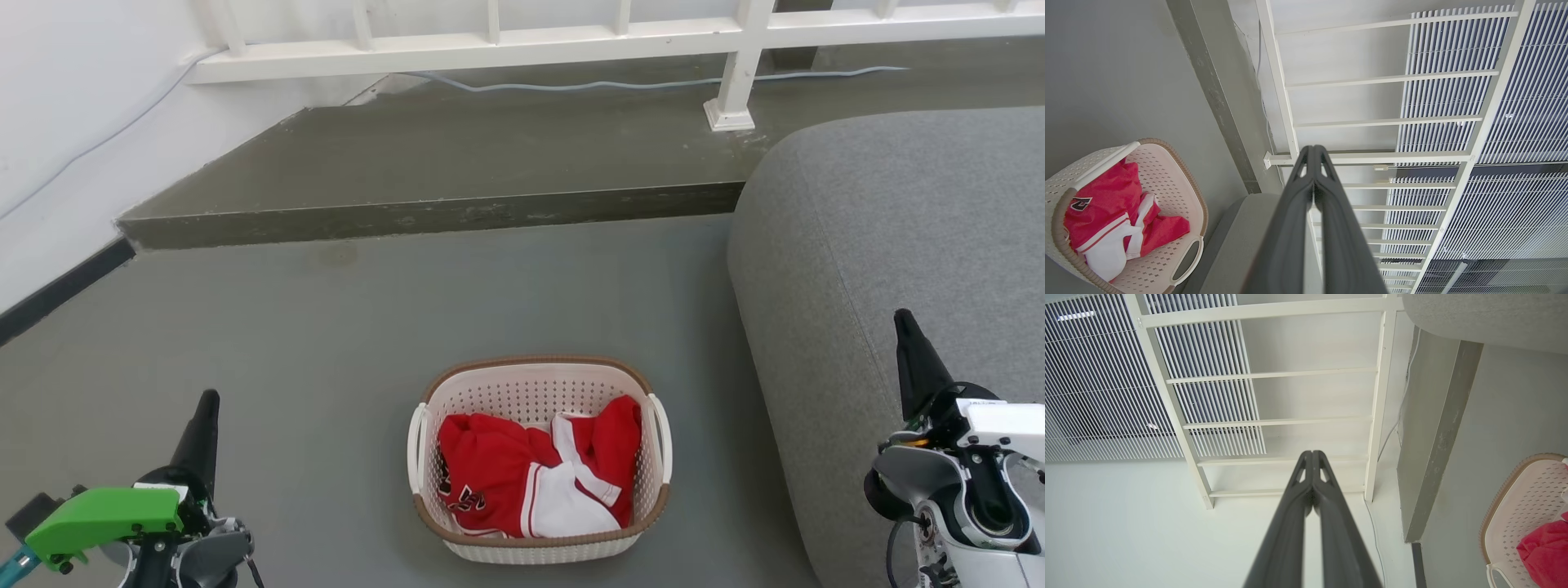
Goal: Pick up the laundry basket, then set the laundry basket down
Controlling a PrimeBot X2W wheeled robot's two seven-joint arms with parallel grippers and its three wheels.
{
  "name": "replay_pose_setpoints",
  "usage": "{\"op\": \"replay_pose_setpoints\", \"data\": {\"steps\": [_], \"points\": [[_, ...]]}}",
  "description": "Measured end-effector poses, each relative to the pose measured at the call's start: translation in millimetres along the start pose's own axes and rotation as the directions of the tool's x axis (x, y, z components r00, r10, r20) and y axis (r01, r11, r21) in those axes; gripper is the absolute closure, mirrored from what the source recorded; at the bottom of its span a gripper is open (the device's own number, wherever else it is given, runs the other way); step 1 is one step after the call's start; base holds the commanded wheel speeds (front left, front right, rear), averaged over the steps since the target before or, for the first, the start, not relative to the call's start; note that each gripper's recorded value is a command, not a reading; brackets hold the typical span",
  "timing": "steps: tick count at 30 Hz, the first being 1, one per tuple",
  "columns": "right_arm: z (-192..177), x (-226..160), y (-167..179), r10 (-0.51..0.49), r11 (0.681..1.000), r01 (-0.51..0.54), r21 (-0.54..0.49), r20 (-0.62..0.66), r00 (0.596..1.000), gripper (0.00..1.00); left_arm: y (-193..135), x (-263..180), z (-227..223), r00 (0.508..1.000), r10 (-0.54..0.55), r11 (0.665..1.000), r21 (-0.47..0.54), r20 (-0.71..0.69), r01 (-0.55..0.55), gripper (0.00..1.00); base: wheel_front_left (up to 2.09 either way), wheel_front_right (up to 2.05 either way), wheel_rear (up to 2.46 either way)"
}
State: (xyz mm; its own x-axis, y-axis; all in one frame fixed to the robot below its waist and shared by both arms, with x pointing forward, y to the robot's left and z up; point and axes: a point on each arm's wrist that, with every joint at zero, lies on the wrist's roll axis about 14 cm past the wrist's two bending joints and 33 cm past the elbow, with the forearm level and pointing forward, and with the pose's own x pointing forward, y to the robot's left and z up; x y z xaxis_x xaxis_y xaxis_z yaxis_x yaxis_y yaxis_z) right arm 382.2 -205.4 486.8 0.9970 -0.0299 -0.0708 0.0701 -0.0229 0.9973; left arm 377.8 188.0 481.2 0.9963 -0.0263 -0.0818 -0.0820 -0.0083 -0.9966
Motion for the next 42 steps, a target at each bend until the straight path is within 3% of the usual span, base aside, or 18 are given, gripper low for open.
{"op": "replay_pose_setpoints", "data": {"steps": [3, 4, 7, 22, 42], "points": [[-2.6, -3.4, -12.0, -0.036, 0.999, 0.036, 0.012, 0.0, 0.999, 1.0, 11.8, -3.4, -2.5, 0.999, 0.035, 0.999, -0.011, -0.001, -0.035, 1.0, 0.0, 0.0, 0.0], [-4.3, -6.7, -19.4, -0.057, 0.998, 0.057, 0.018, -0.001, 0.998, 0.0, 18.4, -5.8, -4.4, 0.999, 0.054, 0.998, -0.019, -0.002, -0.054, 0.0, 0.0, 0.0, 0.0], [-5.8, -12.7, -30.3, -0.088, 0.996, 0.088, 0.025, -0.002, 0.996, 0.0, 26.0, -9.8, -7.0, 0.997, 0.075, 0.997, -0.027, -0.004, -0.076, 0.0, 0.0, 0.0, 0.0], [-15.8, -8.8, -19.0, -0.055, 0.998, 0.054, -0.032, -0.02, 0.998, 0.0, 18.7, -7.9, -6.6, 0.998, 0.054, 0.999, -0.011, 0.016, -0.053, 0.0, 0.0, 0.0, 0.0], [-28.4, -2.4, -2.9, -0.008, 0.971, -0.004, -0.239, -0.047, 0.999, 0.0, 6.6, -4.0, -15.2, 1.0, 0.02, 0.974, 0.225, -0.012, -0.017, 0.0, 0.0, 0.0, 0.0]]}}
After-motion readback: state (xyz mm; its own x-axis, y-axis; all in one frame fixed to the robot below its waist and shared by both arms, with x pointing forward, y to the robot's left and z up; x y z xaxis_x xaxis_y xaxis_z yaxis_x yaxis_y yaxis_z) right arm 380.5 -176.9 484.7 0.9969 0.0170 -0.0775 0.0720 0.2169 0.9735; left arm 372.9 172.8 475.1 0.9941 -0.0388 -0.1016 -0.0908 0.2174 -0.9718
